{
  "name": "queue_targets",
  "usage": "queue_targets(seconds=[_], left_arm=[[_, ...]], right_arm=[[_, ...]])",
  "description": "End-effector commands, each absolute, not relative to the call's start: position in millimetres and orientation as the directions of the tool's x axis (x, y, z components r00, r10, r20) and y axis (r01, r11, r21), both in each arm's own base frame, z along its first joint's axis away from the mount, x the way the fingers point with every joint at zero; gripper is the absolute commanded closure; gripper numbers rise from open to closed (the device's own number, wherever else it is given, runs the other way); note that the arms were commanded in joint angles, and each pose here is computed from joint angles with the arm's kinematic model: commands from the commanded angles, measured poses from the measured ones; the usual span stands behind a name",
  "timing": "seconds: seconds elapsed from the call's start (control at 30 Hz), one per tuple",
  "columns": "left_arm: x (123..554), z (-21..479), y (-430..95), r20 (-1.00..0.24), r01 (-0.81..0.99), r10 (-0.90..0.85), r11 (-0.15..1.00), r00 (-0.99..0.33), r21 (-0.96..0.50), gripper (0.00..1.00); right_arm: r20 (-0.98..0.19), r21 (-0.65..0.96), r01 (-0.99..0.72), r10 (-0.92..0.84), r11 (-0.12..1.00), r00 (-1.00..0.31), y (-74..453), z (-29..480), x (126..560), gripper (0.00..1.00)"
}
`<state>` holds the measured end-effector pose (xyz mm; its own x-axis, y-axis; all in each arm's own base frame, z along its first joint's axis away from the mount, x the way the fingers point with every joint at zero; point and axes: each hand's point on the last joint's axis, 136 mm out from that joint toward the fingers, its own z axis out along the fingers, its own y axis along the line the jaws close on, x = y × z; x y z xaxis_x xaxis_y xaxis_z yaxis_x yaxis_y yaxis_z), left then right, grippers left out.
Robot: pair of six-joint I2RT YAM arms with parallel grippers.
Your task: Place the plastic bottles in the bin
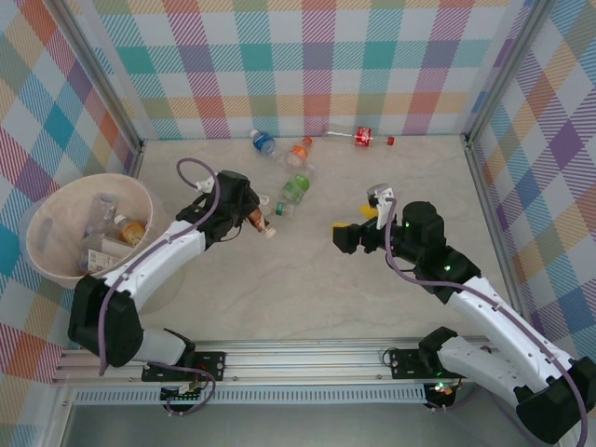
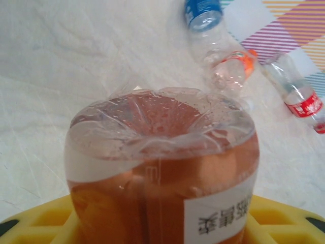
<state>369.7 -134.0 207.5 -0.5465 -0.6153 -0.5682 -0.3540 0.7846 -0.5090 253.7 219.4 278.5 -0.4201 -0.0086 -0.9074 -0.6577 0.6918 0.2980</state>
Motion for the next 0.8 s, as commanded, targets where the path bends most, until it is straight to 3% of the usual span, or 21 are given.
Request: queue_targets(seconds=[0.0,0.3,0.77], left_arm=[[359,245,-128,-0.636,-0.263,-0.519,0.850,-0.571,-0.457,0.46],[331,332,-115,-0.751,-0.109,-0.381,0.916,-0.539,-0.386,0.45],[282,450,-49,-0.917,-0.142,-0.262,0.963,-0.301,-0.229,0.45]], right_arm=[[-0.921,0.290,-0.695,-0.006,0.658,-0.390,228,287,253,0.00],[-0.923,0.286,-0.718,-0.019,0.635,-0.384,234,288,252,0.00],[-0.916,0.285,-0.692,-0.023,0.663,-0.400,235,280,262,0.00]])
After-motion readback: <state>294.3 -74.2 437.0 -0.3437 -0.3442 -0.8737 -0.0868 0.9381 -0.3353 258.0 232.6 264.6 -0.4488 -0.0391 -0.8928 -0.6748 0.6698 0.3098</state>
